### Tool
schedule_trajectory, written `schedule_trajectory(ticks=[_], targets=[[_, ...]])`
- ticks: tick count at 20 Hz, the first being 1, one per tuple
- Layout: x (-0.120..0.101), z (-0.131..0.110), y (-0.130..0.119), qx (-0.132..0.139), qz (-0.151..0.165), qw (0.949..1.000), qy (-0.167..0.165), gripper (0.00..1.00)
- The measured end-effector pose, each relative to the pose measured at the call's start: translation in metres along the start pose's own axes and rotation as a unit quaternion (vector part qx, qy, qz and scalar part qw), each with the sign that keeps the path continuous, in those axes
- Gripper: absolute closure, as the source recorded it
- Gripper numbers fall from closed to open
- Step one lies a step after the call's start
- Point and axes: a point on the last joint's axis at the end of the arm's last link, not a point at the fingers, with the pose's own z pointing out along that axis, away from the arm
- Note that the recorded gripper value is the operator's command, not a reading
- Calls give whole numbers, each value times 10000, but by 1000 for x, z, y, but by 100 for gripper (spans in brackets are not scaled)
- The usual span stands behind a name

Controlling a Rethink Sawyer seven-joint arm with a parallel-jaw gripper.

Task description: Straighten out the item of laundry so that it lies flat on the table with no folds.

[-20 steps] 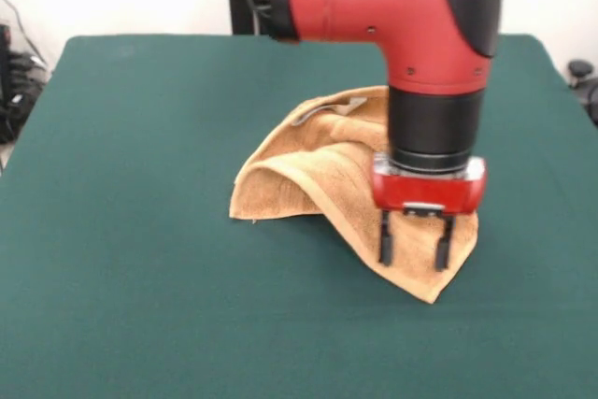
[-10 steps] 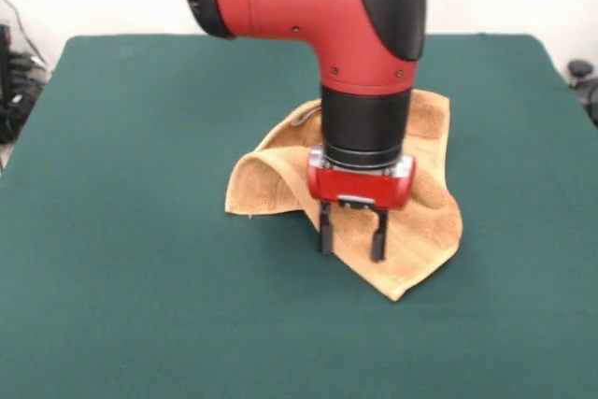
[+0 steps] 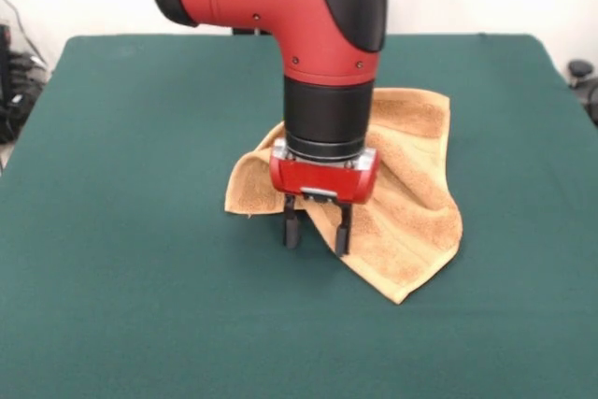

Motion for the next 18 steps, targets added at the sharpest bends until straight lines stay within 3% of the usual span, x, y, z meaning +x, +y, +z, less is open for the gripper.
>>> schedule_trajectory(ticks=[10, 18], targets=[[6, -3, -4, 33, -92, 9999, 32, 0], [-8, -21, -9, 44, -44, 10000, -33, 0]])
